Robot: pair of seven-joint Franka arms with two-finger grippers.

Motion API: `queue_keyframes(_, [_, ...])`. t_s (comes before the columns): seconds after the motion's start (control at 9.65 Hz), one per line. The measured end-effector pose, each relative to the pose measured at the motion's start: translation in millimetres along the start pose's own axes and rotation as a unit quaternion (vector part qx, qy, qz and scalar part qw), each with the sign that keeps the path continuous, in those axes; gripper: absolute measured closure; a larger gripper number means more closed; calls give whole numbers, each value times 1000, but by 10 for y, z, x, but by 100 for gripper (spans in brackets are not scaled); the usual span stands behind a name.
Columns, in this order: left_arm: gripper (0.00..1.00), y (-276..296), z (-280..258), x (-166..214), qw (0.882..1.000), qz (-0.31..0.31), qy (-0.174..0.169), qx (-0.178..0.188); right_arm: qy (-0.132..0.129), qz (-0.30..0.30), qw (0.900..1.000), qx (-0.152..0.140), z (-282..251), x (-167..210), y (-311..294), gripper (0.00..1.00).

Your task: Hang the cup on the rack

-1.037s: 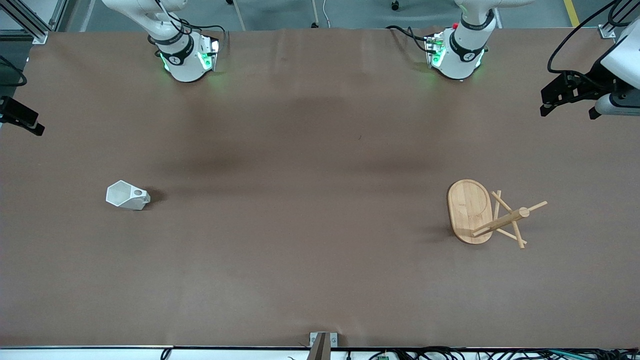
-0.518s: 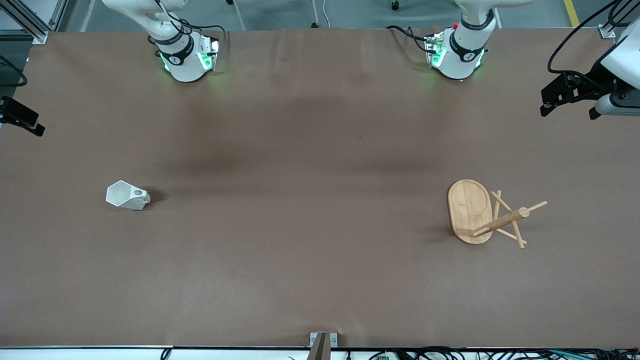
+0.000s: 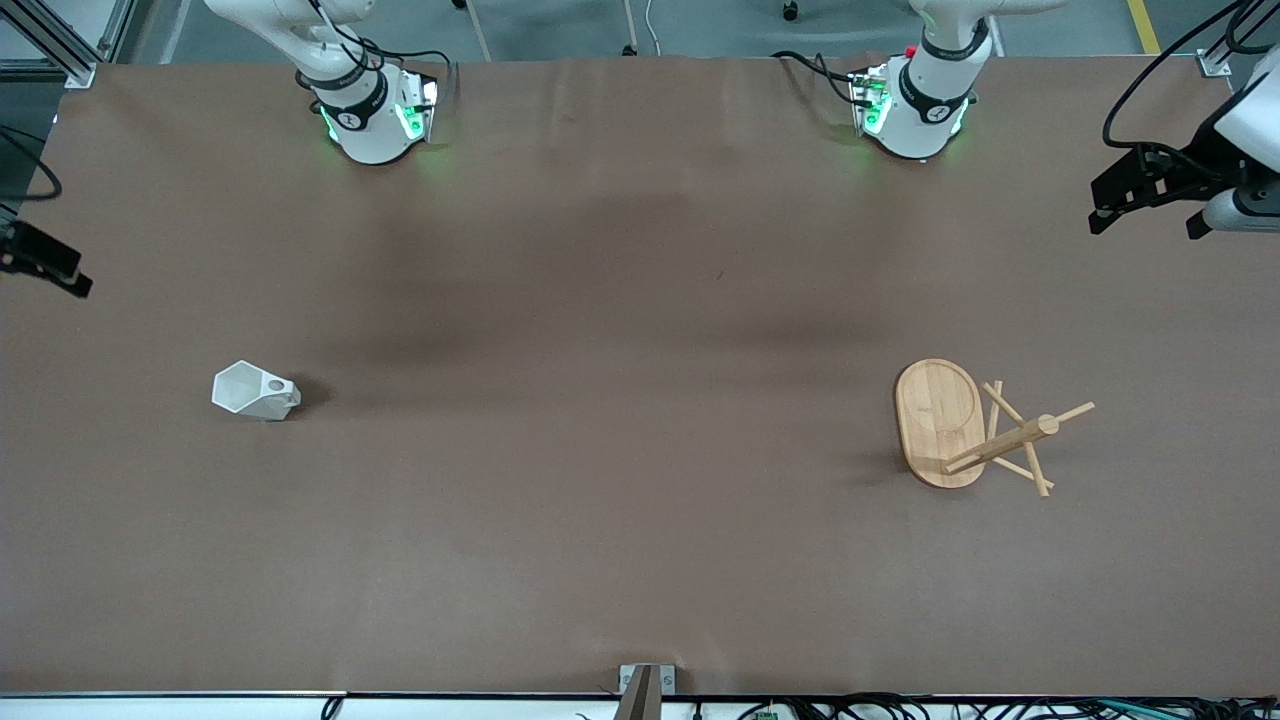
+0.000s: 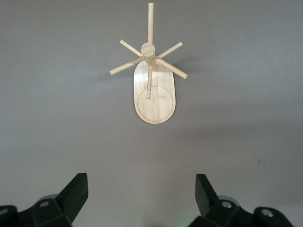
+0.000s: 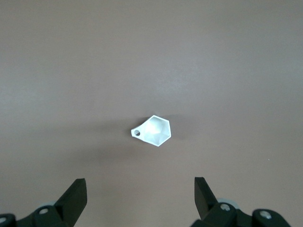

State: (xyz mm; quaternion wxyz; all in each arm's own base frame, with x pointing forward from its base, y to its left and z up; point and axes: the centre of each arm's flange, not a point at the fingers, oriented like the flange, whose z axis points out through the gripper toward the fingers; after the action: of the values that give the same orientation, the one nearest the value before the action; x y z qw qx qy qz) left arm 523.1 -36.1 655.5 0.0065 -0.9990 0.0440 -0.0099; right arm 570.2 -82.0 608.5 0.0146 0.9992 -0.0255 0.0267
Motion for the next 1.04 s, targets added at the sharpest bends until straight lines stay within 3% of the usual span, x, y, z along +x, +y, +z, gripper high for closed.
queue_keyframes(0.31, [0,-5,28,18,1000,7,-3,0,13,-17,1000,4,981,198,277,3])
queue_keyframes(0.52, [0,-6,25,19,1000,8,-2,0,8,-27,999,19,1679,243,512,4])
queue_keyframes(0.83, [0,-18,30,22,1000,9,-3,0,13,-38,999,26,2648,120,637,5])
queue_keyframes(1.04, [0,-29,33,24,1000,10,-3,-1,-2,-40,999,26,3116,-29,606,7])
